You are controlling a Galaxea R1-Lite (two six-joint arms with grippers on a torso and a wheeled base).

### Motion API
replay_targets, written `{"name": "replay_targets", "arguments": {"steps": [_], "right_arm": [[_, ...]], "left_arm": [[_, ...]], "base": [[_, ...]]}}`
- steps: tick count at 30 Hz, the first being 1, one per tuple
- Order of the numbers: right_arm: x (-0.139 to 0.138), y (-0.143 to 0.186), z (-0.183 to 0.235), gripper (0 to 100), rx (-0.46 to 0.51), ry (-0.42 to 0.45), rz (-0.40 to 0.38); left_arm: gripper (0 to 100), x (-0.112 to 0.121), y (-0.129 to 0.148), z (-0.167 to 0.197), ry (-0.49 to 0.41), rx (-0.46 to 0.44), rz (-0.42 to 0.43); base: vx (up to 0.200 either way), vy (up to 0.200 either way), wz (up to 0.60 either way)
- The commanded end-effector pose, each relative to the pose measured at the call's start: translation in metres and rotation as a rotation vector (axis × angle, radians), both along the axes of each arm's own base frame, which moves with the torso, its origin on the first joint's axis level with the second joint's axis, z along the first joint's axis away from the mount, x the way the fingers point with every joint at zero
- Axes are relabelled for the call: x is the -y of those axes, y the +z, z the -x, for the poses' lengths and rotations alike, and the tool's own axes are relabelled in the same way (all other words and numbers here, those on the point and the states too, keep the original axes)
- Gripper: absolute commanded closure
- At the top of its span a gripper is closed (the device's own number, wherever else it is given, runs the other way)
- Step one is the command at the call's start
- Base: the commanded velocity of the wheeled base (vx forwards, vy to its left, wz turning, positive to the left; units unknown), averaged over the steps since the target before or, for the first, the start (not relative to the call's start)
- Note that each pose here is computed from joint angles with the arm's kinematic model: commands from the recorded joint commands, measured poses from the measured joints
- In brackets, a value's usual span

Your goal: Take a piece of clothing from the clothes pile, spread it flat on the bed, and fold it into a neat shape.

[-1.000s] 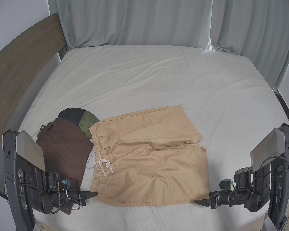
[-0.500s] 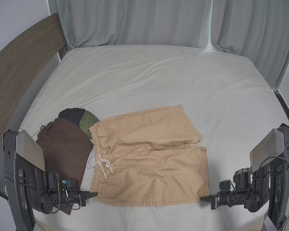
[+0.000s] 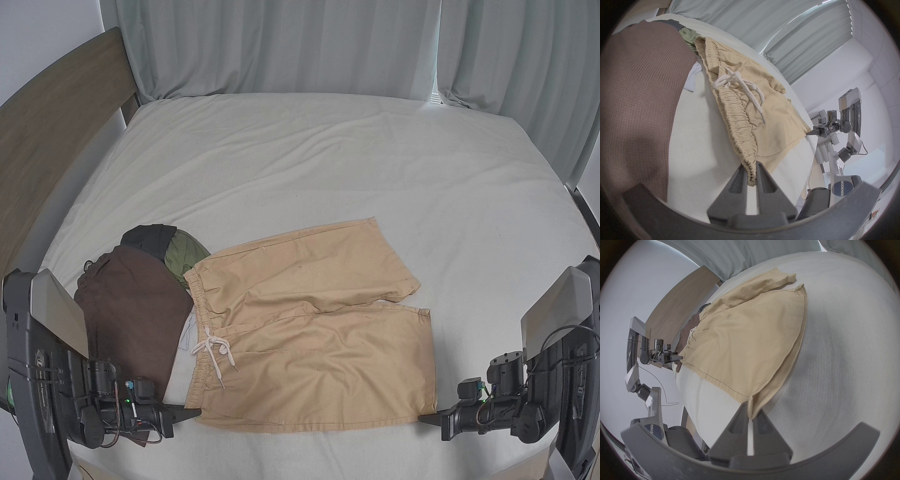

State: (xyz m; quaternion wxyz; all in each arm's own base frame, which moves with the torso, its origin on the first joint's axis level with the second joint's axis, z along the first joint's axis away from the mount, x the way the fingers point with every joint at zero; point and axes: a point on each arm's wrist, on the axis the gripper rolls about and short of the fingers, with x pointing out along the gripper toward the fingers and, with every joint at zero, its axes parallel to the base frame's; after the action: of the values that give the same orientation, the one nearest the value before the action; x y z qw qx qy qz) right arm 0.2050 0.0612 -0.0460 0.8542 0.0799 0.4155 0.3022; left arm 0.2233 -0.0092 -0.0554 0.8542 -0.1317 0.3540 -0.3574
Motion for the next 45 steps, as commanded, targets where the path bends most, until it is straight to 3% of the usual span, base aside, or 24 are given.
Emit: {"name": "replay_targets", "arguments": {"steps": [1, 8, 18, 26, 36, 45], "right_arm": [[0.002, 0.002, 0.004, 100, -0.009, 0.001, 0.003], [0.002, 0.005, 0.004, 100, 0.015, 0.020, 0.012], [0.000, 0.019, 0.000, 100, 0.089, 0.071, -0.046], [-0.001, 0.040, -0.006, 100, 0.195, 0.069, -0.074], [-0.001, 0.050, -0.011, 100, 0.250, 0.066, -0.090], [-0.003, 0.073, -0.018, 100, 0.326, 0.028, -0.160]], "left_arm": [[100, -0.004, 0.000, 0.005, 0.003, -0.011, 0.002], [100, -0.003, -0.001, 0.012, -0.024, -0.023, 0.002], [100, -0.002, 0.002, 0.004, -0.066, 0.054, -0.004], [100, 0.002, 0.017, -0.002, -0.073, 0.120, 0.003], [100, 0.009, 0.038, -0.007, -0.059, 0.152, 0.048], [100, 0.012, 0.053, -0.018, -0.030, 0.180, 0.095]], "base": [[0.000, 0.000, 0.00], [0.000, 0.000, 0.00], [0.000, 0.000, 0.00], [0.000, 0.000, 0.00], [0.000, 0.000, 0.00], [0.000, 0.000, 0.00]]}}
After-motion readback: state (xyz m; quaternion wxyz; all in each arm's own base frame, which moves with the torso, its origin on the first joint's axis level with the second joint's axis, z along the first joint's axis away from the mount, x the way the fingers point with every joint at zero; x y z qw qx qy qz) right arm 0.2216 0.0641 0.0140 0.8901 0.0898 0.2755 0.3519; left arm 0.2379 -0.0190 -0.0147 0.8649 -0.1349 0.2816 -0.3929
